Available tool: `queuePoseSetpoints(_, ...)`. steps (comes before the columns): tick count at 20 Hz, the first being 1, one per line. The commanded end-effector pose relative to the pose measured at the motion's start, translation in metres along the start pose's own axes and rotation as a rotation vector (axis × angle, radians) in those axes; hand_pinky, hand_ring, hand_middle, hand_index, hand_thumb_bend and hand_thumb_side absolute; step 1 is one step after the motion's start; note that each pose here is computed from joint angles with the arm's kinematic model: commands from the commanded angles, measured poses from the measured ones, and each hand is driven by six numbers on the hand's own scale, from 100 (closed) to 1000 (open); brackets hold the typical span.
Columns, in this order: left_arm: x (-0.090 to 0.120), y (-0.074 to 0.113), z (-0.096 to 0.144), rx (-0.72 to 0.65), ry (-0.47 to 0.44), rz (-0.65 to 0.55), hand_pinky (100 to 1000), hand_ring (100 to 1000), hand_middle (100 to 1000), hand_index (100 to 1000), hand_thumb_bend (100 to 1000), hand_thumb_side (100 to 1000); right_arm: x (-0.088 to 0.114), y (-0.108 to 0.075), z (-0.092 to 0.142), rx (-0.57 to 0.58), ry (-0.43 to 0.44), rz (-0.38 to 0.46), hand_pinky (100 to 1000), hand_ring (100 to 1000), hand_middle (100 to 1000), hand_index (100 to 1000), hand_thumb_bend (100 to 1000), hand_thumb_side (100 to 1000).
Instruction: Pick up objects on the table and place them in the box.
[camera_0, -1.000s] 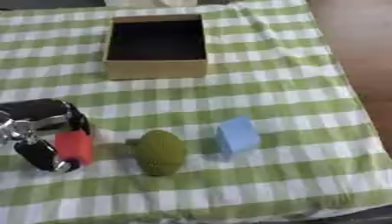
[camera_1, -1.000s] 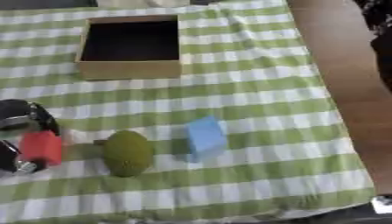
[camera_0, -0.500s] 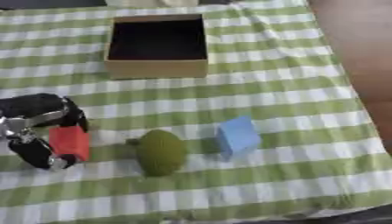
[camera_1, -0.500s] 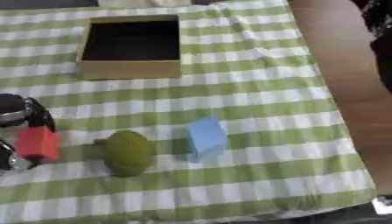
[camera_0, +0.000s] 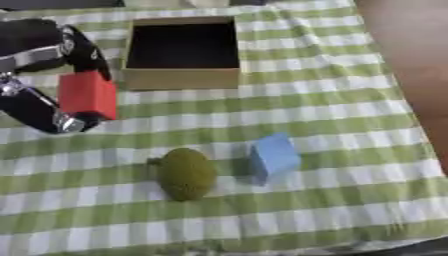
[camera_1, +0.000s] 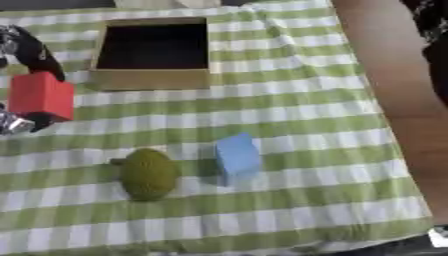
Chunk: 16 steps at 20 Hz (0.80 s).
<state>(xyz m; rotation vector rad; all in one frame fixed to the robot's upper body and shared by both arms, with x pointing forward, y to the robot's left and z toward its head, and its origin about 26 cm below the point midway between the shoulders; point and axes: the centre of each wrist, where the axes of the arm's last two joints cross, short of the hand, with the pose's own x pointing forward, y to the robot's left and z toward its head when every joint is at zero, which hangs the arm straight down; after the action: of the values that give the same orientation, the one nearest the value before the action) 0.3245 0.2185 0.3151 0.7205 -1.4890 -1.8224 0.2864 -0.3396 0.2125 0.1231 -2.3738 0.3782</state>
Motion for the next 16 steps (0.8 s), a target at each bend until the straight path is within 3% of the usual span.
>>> queuePoseSetpoints(1,-0.001,0.017,-0.013,0.007,-0.03,0.0,729,637,460,693,109,102,0.009,-0.003,-0.005,0.027,-0.024,0.026,999,863,625,895,100,570)
queuePoseSetpoints(5,-0.005,0.034,-0.042,0.025,-0.06,0.029,716,631,465,690,100,116,0.009,-0.001,-0.007,0.037,-0.03,0.02,999,864,625,895,100,569)
queuePoseSetpoints(6,-0.006,0.037,-0.05,0.029,-0.069,0.038,711,629,467,691,100,400,0.009,-0.001,-0.007,0.04,-0.032,0.019,999,864,624,895,100,558)
queuePoseSetpoints(7,-0.008,0.04,-0.058,0.035,-0.077,0.047,707,626,468,691,100,120,0.009,-0.001,-0.008,0.043,-0.035,0.017,999,864,625,895,100,569)
queuePoseSetpoints(16,-0.044,0.053,-0.113,0.115,0.038,0.032,702,631,480,698,100,100,0.011,0.002,-0.015,0.073,-0.06,0.007,1000,865,623,897,100,570)
